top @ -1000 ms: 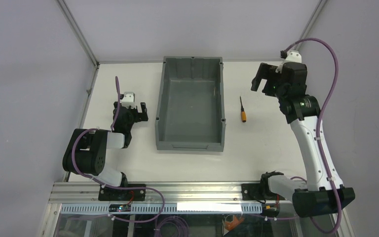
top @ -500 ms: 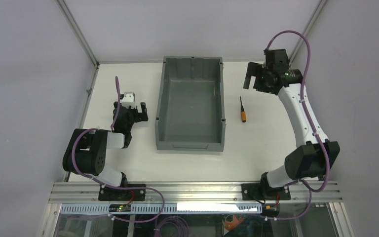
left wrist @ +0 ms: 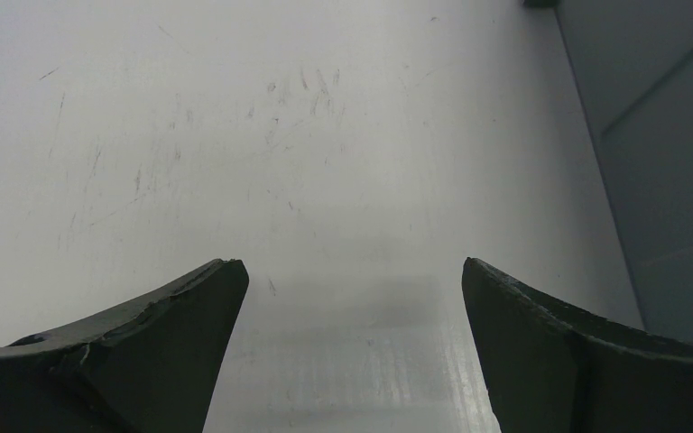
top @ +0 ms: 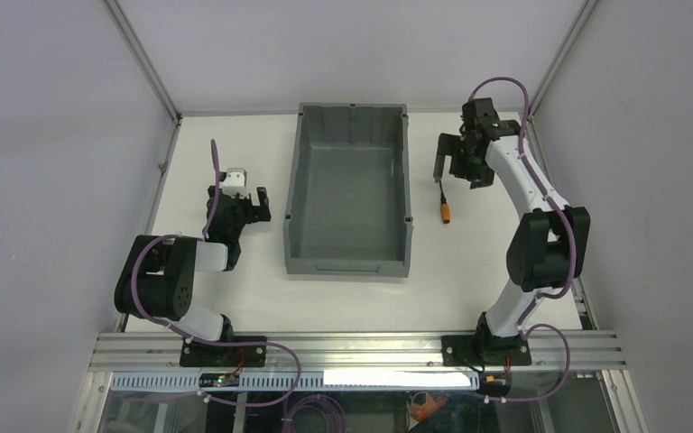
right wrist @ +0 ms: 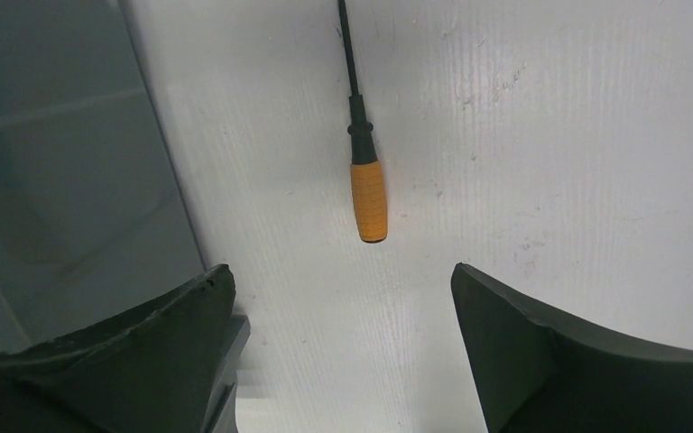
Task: Put the screwdriver in the bin
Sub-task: Pick up the screwdriver from the center of the board.
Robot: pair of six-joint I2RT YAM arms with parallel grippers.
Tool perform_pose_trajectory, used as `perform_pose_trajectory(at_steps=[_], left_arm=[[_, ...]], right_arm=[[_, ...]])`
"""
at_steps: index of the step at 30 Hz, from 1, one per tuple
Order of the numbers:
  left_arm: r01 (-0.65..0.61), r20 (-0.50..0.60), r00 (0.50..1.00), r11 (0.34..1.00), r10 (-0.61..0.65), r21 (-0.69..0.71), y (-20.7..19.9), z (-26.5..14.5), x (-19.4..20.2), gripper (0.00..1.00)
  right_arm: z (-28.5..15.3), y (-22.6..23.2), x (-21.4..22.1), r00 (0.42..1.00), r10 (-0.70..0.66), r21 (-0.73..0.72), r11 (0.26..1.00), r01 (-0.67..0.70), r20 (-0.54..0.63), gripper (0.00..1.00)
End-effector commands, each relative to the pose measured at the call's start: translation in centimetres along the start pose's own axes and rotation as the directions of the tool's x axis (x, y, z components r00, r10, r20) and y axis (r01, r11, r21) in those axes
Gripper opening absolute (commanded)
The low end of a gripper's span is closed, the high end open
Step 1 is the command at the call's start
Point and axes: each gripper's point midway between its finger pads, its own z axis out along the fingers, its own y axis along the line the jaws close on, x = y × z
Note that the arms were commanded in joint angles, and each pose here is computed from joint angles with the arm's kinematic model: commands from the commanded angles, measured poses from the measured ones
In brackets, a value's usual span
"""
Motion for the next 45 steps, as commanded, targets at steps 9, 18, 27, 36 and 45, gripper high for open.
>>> perform_pose_trajectory(at_steps=[9,18,27,36,45], left_arm=[[0.014,0.048,0.999,1.000,-0.014,0.008,0.1,-0.3,-1.4,0.99],[0.015,0.049,0.999,1.000,-0.015,0.007,0.1,-0.3,-1.4,0.99],[0.015,0.050,0.999,1.000,-0.015,0.007,0.1,-0.3,-1.4,0.99],[0.015,0.048,0.999,1.000,-0.015,0.008,0.1,-0.3,-1.4,0.99],[0.014,0.049,0.999,1.000,-0.014,0.008,0.1,-0.3,-1.4,0.99]], right_arm=[[5.3,-0.3,2.8,0.988,0.023,0.023,1.000,-0.019,-0.152,0.88],[8.3,-1.1,4.6,0.975,0.025,0.073,0.997,-0.009,-0.219,0.80],[10.2,-1.6,5.8,0.965,0.027,0.100,0.995,-0.001,-0.260,0.67],[11.3,-1.7,6.3,0.959,0.026,0.106,0.994,0.004,-0.283,0.46],[11.5,-1.7,6.4,0.958,0.020,0.105,0.994,0.010,-0.286,0.21]])
